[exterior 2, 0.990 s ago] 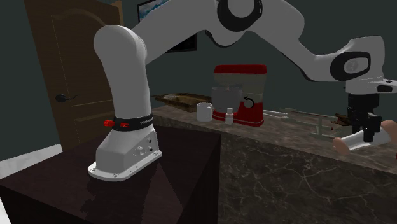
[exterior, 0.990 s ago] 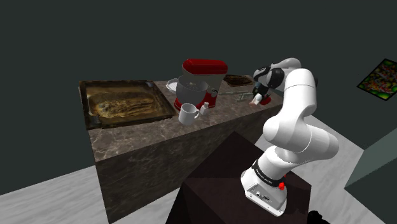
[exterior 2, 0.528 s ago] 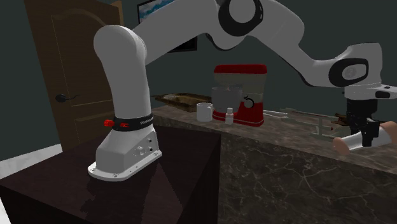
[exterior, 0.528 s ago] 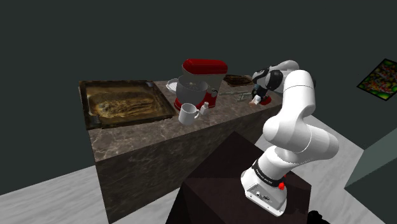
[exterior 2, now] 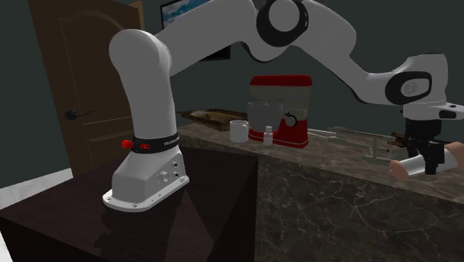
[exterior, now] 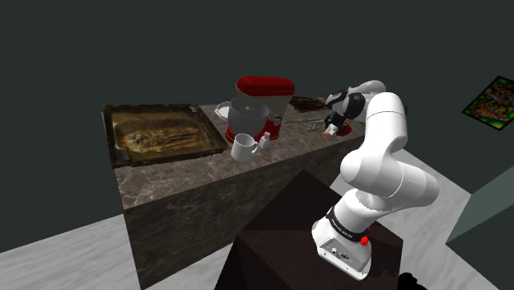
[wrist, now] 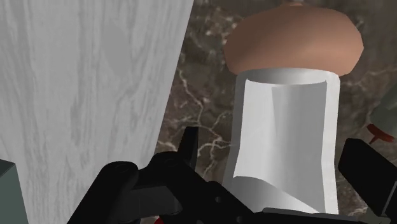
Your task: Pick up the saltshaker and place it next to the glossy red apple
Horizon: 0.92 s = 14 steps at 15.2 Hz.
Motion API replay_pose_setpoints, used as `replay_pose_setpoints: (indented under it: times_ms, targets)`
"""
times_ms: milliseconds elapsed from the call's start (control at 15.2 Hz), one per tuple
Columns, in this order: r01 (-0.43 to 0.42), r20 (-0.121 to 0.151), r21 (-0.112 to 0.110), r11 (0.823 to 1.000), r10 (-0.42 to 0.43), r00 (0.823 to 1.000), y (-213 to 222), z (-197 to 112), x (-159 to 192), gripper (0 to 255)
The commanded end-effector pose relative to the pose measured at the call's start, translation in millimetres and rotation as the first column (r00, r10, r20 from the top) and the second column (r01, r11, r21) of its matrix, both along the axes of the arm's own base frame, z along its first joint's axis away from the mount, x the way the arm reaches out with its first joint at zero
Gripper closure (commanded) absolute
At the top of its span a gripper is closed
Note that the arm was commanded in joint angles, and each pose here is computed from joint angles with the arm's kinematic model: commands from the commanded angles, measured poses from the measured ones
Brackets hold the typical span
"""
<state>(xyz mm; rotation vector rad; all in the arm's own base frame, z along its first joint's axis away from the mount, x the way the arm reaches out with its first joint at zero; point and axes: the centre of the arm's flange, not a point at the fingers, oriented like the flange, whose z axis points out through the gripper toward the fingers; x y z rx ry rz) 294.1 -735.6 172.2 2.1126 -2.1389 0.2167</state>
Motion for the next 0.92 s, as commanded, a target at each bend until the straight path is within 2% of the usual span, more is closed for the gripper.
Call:
replay_pose_setpoints:
  times_ms: [0, 66, 330, 858]
  targets:
    - [0.000, 0.000, 0.001, 1.000, 0.000, 1.000, 0, -1, 0, 0]
    - [0.000, -0.001, 0.001, 1.000, 0.000, 1.000, 4, -1, -1, 0]
    - [0.000, -0.001, 0.001, 1.000, 0.000, 1.000, 14, 48, -1, 0]
    - [0.000, -0.001, 0.001, 1.000, 0.000, 1.000, 14, 48, -1, 0]
